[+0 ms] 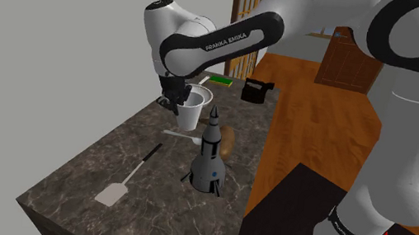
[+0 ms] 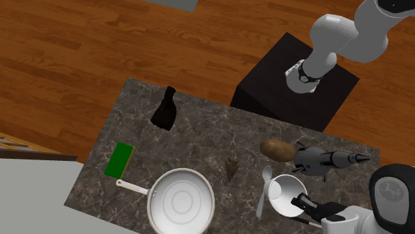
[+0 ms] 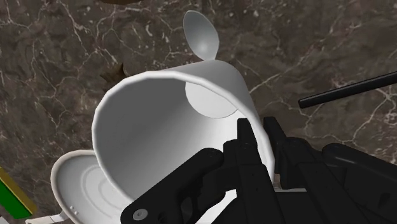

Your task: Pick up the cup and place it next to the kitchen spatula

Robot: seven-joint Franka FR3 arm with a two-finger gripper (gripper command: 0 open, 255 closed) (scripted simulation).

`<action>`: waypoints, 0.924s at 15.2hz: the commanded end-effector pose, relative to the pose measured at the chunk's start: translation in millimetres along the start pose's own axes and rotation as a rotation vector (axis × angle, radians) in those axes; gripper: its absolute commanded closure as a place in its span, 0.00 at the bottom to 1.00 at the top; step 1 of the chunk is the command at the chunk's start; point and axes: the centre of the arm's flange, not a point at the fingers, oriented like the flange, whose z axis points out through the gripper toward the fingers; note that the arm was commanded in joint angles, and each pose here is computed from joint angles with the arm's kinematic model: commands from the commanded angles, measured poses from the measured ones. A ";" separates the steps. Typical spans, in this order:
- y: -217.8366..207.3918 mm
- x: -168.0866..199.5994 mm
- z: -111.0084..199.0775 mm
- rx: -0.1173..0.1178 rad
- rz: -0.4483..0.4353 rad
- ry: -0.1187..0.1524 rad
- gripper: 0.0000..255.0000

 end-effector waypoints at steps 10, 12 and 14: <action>-12.1 -3.6 60.7 0.000 0.000 0.001 1.00; -12.1 -3.6 60.7 0.000 0.000 0.001 1.00; -12.1 -3.6 60.7 0.000 0.000 0.001 1.00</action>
